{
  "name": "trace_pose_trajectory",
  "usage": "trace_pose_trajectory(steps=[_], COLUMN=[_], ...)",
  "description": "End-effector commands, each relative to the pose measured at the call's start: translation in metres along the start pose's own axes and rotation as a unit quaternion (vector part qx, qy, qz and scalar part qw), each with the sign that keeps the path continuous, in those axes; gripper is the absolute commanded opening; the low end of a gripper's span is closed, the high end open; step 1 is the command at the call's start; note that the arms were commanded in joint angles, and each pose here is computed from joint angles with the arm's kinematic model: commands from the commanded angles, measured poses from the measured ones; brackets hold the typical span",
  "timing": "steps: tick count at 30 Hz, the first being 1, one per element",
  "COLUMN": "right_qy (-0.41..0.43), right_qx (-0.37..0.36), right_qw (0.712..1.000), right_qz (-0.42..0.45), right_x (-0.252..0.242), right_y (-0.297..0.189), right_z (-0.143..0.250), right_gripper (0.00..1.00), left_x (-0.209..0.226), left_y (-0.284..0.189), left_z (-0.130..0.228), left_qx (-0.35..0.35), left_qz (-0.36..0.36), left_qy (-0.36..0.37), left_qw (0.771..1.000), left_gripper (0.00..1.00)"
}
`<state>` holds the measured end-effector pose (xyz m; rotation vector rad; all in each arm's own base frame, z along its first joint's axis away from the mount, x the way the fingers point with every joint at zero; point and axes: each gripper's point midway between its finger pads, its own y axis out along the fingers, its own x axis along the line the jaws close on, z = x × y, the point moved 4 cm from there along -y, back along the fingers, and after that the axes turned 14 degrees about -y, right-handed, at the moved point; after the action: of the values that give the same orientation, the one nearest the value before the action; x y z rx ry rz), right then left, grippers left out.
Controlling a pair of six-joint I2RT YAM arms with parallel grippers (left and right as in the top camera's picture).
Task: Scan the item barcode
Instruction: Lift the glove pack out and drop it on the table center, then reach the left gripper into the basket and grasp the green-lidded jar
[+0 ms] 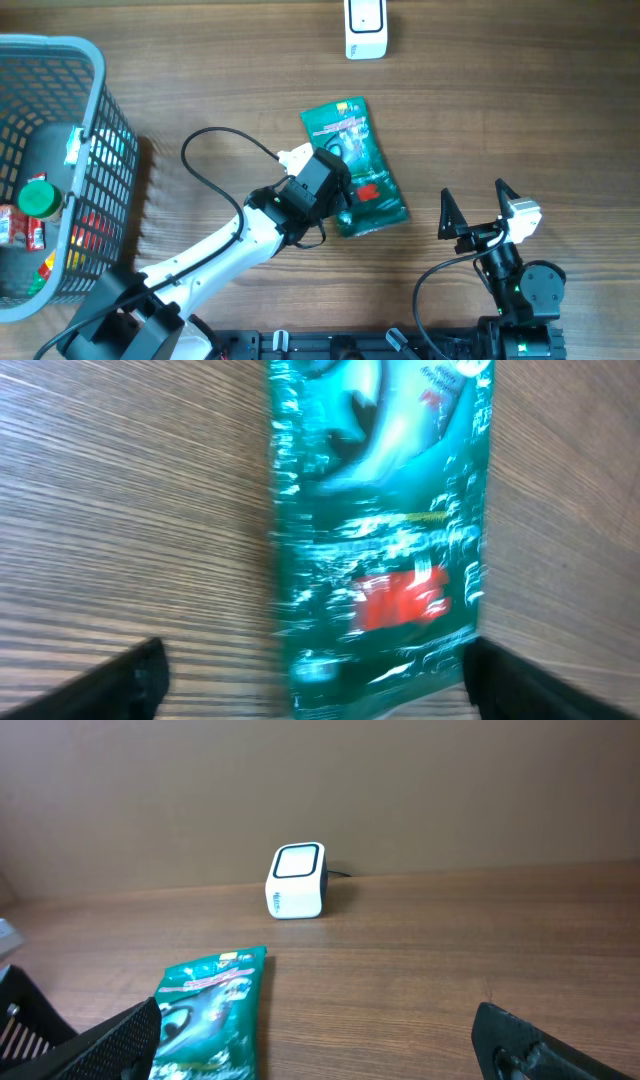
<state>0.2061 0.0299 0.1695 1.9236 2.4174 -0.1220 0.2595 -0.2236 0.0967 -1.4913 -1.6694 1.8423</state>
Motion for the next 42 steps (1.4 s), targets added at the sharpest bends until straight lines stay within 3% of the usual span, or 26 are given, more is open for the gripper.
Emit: trace_pose_trajectory(steps=[1,4,8,11,16,20,25,32,42], right_qy=[0.005,0.005,0.005,0.005,0.005,0.005,0.005,0.005,0.005], right_qx=[0.000,0.000,0.000,0.000,0.000,0.000,0.000,0.000,0.000], right_qw=[1.000,1.000,1.000,1.000,1.000,1.000,1.000,1.000,1.000], right_qz=[0.003,0.003,0.003,0.003,0.003,0.003,0.003,0.003,0.003], right_x=[-0.001,-0.001,-0.001,-0.001,-0.001,0.000,-0.001,-0.001,0.000], right_y=[0.000,0.000,0.000,0.000,0.000,0.000,0.000,0.000,0.000], right_z=[0.000,0.000,0.000,0.000,0.000,0.000,0.000,0.000,0.000], right_gripper=[1.00,1.00,1.00,1.00,1.00,1.00,1.00,1.00,1.00], left_x=[-0.017,-0.029,-0.034,-0.026,0.009,0.074,0.152,0.235,0.290], left_y=[-0.032,-0.072,-0.184,-0.238,-0.306,-0.343,-0.367,-0.355,-0.283], left_z=[-0.020,-0.046,-0.122,-0.157,-0.210,-0.245,-0.268,-0.278,-0.293], left_qx=[-0.037,-0.082,-0.186,-0.231,-0.318,-0.378,-0.401,-0.349,-0.218], left_qz=[0.028,0.027,-0.003,-0.013,-0.030,-0.097,-0.186,-0.266,-0.333], left_qy=[0.040,0.065,0.033,0.000,-0.101,-0.187,-0.266,-0.397,-0.436], left_qw=[0.998,0.994,0.982,0.973,0.942,0.901,0.857,0.806,0.807], left_gripper=[1.00,1.00,1.00,1.00,1.00,1.00,1.00,1.00,1.00])
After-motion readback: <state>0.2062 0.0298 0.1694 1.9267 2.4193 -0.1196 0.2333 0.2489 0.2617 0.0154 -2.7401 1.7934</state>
